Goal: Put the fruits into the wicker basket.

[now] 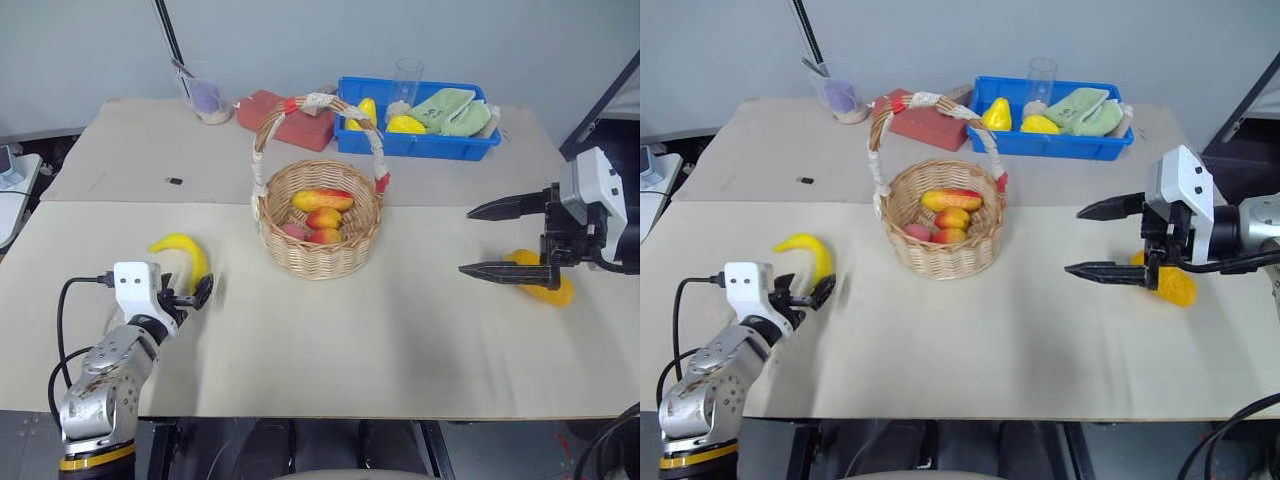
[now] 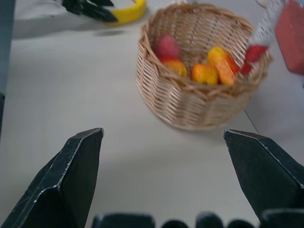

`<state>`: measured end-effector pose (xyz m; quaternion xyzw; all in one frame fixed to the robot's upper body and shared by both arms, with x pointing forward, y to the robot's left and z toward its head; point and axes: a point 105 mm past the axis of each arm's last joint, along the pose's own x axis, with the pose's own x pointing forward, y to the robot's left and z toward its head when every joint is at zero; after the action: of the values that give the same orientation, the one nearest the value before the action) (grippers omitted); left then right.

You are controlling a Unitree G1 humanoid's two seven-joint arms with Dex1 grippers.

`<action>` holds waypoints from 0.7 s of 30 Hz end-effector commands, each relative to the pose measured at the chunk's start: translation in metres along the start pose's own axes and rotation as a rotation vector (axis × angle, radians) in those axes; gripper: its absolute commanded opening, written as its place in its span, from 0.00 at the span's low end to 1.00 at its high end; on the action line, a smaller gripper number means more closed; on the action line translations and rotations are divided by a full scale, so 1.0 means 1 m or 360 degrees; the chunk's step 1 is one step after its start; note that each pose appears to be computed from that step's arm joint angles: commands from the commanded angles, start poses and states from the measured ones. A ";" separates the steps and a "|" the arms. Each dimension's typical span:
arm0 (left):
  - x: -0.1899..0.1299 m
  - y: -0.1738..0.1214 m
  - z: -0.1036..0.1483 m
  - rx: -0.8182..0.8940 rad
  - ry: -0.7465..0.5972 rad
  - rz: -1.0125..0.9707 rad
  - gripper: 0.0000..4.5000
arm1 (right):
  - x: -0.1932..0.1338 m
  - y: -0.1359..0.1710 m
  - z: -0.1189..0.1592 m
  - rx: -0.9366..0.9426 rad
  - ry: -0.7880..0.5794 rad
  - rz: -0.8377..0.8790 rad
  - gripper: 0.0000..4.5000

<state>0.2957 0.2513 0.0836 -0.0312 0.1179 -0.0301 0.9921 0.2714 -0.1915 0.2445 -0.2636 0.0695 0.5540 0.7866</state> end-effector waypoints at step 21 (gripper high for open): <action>-0.058 -0.047 0.056 0.0882 -0.0525 -0.0463 0.04 | 0.013 0.007 0.024 -0.0090 -0.0149 0.0024 1.00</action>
<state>0.2613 0.2265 0.1192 0.1643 0.0117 -0.1540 0.9742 0.2698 -0.1681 0.2465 -0.2541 0.0396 0.5759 0.7761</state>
